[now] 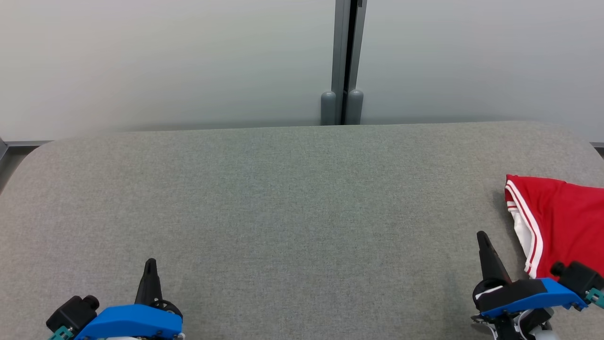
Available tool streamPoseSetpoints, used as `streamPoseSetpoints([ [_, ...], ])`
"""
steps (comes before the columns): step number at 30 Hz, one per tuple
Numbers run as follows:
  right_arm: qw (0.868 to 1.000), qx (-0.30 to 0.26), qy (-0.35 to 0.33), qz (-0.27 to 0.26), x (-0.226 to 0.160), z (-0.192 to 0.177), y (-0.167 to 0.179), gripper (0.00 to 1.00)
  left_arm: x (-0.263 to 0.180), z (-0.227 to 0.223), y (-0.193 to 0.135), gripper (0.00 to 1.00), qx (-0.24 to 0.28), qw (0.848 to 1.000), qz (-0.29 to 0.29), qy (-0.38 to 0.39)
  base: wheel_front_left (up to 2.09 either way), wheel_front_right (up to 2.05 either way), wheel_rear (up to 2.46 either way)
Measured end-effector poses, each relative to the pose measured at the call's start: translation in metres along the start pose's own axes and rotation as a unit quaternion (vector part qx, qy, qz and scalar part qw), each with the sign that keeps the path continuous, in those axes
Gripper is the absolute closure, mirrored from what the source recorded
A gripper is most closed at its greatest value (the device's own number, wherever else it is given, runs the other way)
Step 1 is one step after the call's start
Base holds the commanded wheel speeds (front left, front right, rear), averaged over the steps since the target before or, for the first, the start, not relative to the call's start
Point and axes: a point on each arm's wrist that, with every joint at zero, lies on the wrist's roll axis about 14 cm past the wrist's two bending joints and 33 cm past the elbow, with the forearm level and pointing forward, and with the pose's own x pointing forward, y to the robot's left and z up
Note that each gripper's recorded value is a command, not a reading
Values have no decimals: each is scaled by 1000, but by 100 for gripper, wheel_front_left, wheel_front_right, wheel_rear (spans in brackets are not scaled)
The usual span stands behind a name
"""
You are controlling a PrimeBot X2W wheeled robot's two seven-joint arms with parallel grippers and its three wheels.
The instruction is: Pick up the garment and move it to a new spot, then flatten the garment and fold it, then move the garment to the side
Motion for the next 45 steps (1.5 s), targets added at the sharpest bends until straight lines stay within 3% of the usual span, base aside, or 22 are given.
streamPoseSetpoints([
  [17, 995, 99, -6, 4, 1, 9, 3, 100, 5, 11, -8, 100, -103, 995, -17, -1, 0, 0, 0],
  [45, 972, 232, -11, 18, -1, 20, 7, 100, 11, 27, -21, 100, -236, 970, -53, -5, 0, 0, 0],
])
